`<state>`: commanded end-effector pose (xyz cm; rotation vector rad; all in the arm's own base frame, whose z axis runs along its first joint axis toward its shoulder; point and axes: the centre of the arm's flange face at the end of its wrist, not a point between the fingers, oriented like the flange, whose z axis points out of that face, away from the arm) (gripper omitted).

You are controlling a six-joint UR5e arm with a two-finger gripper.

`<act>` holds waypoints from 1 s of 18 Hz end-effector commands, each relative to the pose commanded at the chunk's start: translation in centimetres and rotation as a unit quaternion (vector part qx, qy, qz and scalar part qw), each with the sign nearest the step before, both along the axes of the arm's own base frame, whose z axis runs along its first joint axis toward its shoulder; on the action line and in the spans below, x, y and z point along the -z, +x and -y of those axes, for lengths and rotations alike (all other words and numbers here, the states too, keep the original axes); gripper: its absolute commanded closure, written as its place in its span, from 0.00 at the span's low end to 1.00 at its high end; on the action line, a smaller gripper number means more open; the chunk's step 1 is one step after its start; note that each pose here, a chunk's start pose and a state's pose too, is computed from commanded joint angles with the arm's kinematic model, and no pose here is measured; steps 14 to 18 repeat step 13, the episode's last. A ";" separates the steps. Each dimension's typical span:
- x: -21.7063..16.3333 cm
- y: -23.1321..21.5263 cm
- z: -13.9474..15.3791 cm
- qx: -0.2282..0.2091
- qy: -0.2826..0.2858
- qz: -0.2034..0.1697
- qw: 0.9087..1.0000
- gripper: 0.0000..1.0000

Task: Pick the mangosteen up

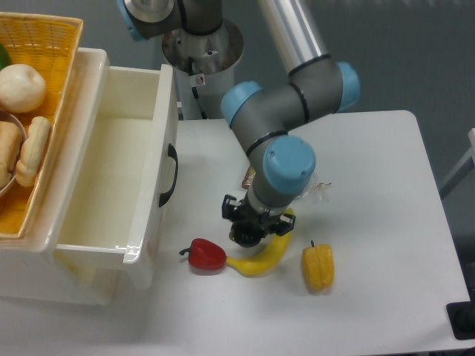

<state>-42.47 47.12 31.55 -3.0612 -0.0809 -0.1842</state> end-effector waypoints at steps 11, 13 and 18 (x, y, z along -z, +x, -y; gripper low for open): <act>-4.9 -1.6 6.1 0.075 0.009 -0.007 0.997 0.82; -5.3 -1.7 6.8 0.076 0.007 -0.002 0.997 0.82; -5.3 -1.7 6.8 0.076 0.007 -0.002 0.997 0.82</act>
